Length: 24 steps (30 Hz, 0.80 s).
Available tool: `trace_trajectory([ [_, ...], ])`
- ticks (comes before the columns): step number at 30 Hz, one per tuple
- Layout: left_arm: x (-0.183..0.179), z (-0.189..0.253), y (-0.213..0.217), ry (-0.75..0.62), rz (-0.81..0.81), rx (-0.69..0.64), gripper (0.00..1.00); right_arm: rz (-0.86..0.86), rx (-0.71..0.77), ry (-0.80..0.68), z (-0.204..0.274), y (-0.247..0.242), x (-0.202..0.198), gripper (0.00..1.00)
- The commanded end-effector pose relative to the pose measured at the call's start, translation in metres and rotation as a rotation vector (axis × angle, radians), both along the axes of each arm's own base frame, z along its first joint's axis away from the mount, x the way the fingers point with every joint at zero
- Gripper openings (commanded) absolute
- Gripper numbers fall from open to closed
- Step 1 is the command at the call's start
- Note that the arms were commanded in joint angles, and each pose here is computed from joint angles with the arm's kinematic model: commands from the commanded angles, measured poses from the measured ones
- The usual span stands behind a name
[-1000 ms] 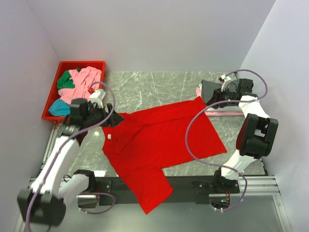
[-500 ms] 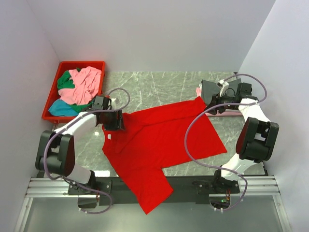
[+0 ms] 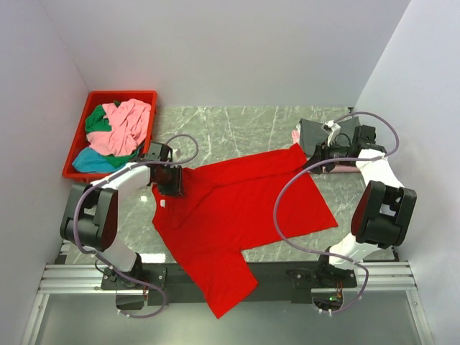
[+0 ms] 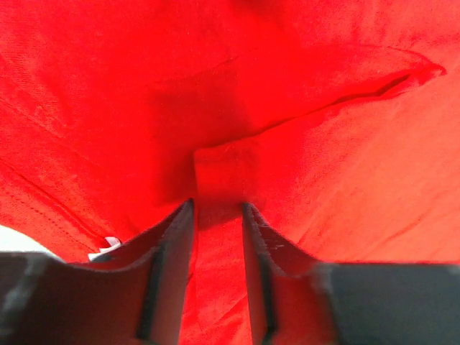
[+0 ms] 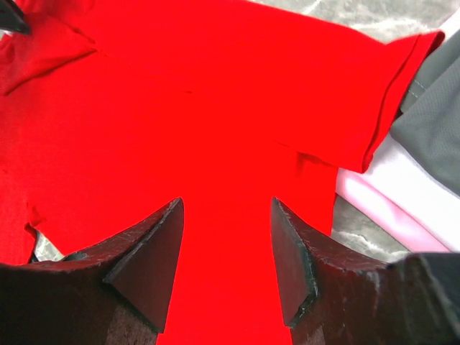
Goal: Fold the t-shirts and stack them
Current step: Fold the tshirt
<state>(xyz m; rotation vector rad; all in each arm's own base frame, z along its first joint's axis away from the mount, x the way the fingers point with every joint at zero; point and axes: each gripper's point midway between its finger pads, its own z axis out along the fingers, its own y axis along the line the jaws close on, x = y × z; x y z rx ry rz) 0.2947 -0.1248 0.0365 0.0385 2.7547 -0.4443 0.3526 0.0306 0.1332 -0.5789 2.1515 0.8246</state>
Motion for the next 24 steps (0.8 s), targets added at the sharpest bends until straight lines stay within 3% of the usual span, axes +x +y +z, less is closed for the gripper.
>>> trace_trajectory([
  [1, 0.008, 0.009, -0.008, -0.026, -0.028, -0.018, 0.34, 0.028, 0.025, -0.048, 0.019, 0.007, -0.011, 0.59],
  [3, 0.008, 0.009, -0.009, -0.025, -0.036, -0.024, 0.28, 0.034, 0.03, -0.057, 0.024, 0.009, -0.015, 0.59],
  [6, 0.008, 0.014, -0.011, -0.029, -0.041, -0.034, 0.01, 0.043, 0.033, -0.071, 0.031, 0.012, -0.021, 0.59],
  [16, -0.014, 0.06, -0.036, -0.073, -0.133, -0.165, 0.01, 0.043, 0.035, -0.089, 0.037, 0.015, -0.029, 0.59],
  [24, -0.042, 0.057, -0.07, -0.02, -0.254, -0.284, 0.05, 0.027, 0.035, -0.073, 0.03, 0.014, -0.028, 0.59],
])
